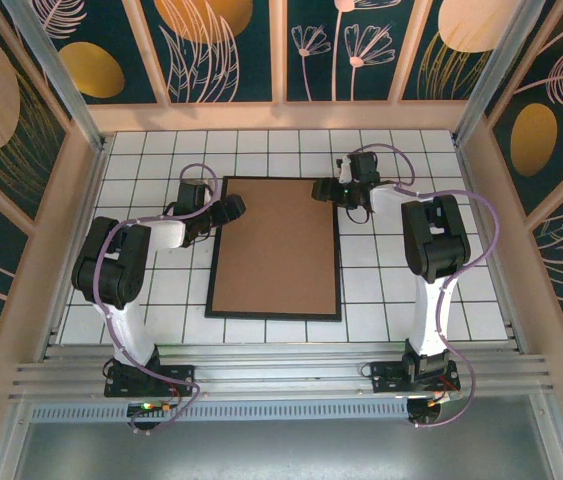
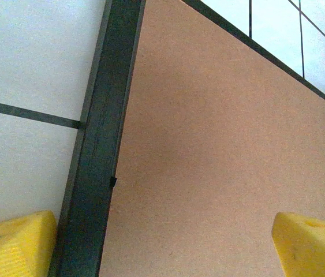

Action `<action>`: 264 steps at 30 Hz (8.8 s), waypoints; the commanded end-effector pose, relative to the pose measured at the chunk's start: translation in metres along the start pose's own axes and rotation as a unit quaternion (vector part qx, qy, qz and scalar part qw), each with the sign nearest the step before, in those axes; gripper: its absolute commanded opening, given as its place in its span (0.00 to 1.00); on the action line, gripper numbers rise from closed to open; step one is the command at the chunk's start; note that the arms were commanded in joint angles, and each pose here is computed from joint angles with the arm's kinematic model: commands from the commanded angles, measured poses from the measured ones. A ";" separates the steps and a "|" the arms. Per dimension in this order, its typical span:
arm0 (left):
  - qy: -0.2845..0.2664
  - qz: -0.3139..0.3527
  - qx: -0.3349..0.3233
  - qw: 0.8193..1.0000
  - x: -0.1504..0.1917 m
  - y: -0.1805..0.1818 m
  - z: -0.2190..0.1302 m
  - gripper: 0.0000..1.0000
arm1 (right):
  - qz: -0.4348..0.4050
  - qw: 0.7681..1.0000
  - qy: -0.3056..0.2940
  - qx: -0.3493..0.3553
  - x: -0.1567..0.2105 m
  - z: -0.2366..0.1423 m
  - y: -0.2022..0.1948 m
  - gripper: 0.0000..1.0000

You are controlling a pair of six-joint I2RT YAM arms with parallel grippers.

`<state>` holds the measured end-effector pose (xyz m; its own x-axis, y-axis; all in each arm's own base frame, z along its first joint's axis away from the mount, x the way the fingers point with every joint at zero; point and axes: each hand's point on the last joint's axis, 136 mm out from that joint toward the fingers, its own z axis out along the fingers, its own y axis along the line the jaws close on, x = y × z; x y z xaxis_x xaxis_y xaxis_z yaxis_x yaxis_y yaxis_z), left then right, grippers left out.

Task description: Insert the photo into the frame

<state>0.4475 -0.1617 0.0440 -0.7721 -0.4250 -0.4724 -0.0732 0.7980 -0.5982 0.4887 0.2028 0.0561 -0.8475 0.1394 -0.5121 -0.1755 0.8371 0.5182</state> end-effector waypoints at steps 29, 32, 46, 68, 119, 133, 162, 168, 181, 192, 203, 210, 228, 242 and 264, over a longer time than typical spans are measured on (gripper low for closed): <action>-0.013 0.017 -0.041 0.999 -0.011 0.012 0.006 0.98 | -0.009 0.999 0.025 0.028 0.015 -0.020 0.001 0.72; -0.011 0.016 -0.039 0.999 -0.010 0.011 0.006 0.98 | -0.009 0.999 0.031 0.030 0.020 -0.016 0.000 0.71; -0.003 0.009 -0.018 1.000 -0.007 0.004 0.008 0.98 | 0.003 0.998 0.059 -0.022 0.039 -0.005 0.018 0.68; 0.016 0.019 0.055 0.998 -0.029 -0.034 0.040 0.97 | 0.018 0.999 0.042 -0.029 0.040 -0.027 0.036 0.67; 0.039 -0.136 -0.182 0.973 0.128 0.088 -0.160 0.98 | -0.061 0.998 0.014 -0.025 -0.034 0.024 -0.010 0.89; 0.033 -0.131 -0.081 0.988 0.104 0.049 -0.124 0.98 | -0.028 0.997 0.047 -0.056 -0.016 -0.004 -0.020 0.86; -0.041 -0.027 -0.074 0.996 -0.071 0.004 0.029 0.95 | 0.017 0.990 -0.016 0.139 0.048 -0.112 -0.075 0.83; -0.047 -0.012 -0.080 0.996 -0.080 0.001 0.030 0.96 | -0.003 0.987 0.001 0.160 0.052 -0.110 -0.075 0.83; -0.047 -0.006 -0.084 0.995 -0.077 0.003 0.027 0.96 | -0.027 0.982 0.050 0.178 0.070 -0.099 -0.075 0.81; -0.045 -0.006 -0.083 0.996 -0.077 0.004 0.029 0.96 | -0.032 0.980 0.068 0.187 0.075 -0.098 -0.077 0.81; -0.046 -0.004 -0.083 0.996 -0.078 0.003 0.031 0.97 | -0.032 0.977 0.089 0.190 0.085 -0.096 -0.080 0.82; -0.046 -0.003 -0.083 0.995 -0.078 0.004 0.033 0.97 | -0.027 0.981 0.093 0.166 0.088 -0.098 -0.073 0.81; -0.022 -0.009 -0.050 0.998 -0.067 -0.002 0.044 0.97 | -0.026 0.992 0.110 0.062 0.101 -0.094 -0.026 0.79; -0.019 -0.011 -0.046 0.999 -0.062 -0.002 0.043 0.96 | -0.077 0.983 0.119 0.117 0.105 -0.091 -0.011 0.79; -0.023 0.002 -0.071 0.997 -0.062 0.008 0.041 0.97 | -0.063 0.983 0.055 0.161 0.062 -0.108 -0.016 0.85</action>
<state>0.5284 -0.1235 0.0453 -0.7015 -0.4803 -0.5265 -0.2186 0.8482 -0.4824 0.3634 0.1329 0.0527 -0.9312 -0.0361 -0.3627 -0.1088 0.9773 0.1820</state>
